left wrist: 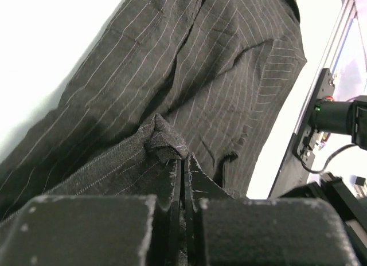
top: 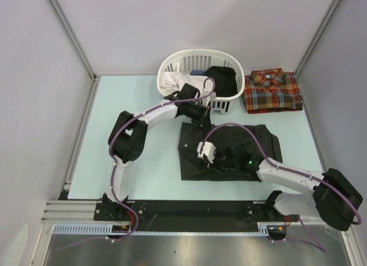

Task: Fold and stack the long sleeve shirts
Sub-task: Fold the shirt

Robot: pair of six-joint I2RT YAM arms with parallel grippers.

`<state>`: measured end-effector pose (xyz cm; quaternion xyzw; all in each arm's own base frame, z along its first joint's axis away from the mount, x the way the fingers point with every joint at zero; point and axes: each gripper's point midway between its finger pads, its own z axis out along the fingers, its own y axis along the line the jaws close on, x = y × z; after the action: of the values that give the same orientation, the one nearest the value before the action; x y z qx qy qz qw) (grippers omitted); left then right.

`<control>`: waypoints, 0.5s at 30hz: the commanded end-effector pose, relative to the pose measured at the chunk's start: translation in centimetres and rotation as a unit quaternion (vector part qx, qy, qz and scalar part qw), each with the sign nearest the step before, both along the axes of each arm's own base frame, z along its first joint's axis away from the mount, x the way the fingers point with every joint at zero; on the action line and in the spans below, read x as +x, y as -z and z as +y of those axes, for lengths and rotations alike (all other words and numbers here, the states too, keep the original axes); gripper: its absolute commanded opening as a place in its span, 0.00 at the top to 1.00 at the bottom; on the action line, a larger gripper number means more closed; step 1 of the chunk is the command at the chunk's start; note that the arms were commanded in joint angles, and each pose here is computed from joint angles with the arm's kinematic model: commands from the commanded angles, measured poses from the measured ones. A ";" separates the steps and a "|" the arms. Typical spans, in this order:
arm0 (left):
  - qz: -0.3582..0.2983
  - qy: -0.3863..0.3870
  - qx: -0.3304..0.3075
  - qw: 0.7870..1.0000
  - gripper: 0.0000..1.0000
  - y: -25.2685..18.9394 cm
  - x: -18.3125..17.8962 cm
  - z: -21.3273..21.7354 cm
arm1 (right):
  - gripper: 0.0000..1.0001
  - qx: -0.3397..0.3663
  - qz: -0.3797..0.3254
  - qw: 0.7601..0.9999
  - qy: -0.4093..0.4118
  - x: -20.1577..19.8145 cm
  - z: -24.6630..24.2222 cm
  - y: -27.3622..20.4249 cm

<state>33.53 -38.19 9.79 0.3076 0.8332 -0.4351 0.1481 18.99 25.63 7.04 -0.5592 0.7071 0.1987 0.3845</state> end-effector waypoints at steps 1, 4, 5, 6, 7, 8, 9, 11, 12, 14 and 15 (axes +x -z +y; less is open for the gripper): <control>-0.017 -0.006 -0.008 1.000 1.00 -0.7 1.1 -2.1 | 1.00 -0.015 -0.004 1.000 -0.019 -0.3 -1.1 -0.1; -0.013 -0.001 0.000 1.000 1.00 0.3 0.7 -2.6 | 1.00 -0.034 0.020 0.999 -0.028 -1.1 -1.9 0.6; -0.013 0.002 0.003 1.000 1.00 0.5 0.5 -2.7 | 1.00 -0.039 0.022 0.999 -0.027 -1.1 -2.3 0.8; -0.011 0.004 0.006 1.000 1.00 0.9 0.3 -2.8 | 1.00 -0.046 0.026 0.998 -0.027 -1.3 -2.7 1.1; -0.010 0.005 0.007 1.000 1.00 1.1 0.2 -3.0 | 1.00 -0.045 0.025 0.998 -0.030 -1.5 -2.8 1.0; -0.009 0.010 0.007 1.000 1.00 1.2 -0.1 -3.3 | 1.00 -0.048 0.024 0.998 -0.034 -1.6 -2.9 1.2; -0.008 0.011 0.011 1.000 1.00 1.6 -0.3 -3.4 | 1.00 -0.051 0.023 0.998 -0.034 -1.6 -3.0 1.3; -0.007 0.014 0.014 1.000 1.00 2.0 -0.6 -3.8 | 1.00 -0.063 0.027 0.997 -0.032 -1.6 -3.5 1.8; -0.005 0.014 0.019 1.000 1.00 2.6 -0.7 -3.8 | 1.00 -0.066 0.030 0.997 -0.029 -1.4 -3.6 1.9; -0.004 0.012 0.022 1.000 1.00 3.1 -0.5 -3.9 | 1.00 -0.071 0.046 0.996 -0.026 -1.4 -4.1 2.4; -0.001 0.012 0.023 1.000 1.00 3.4 -0.5 -4.0 | 1.00 -0.072 0.049 0.996 -0.025 -1.4 -4.2 2.5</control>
<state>33.38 -41.02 7.40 0.3218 0.8358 -0.4196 0.1475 17.78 22.40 5.13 -0.5904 0.7159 0.1829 0.3249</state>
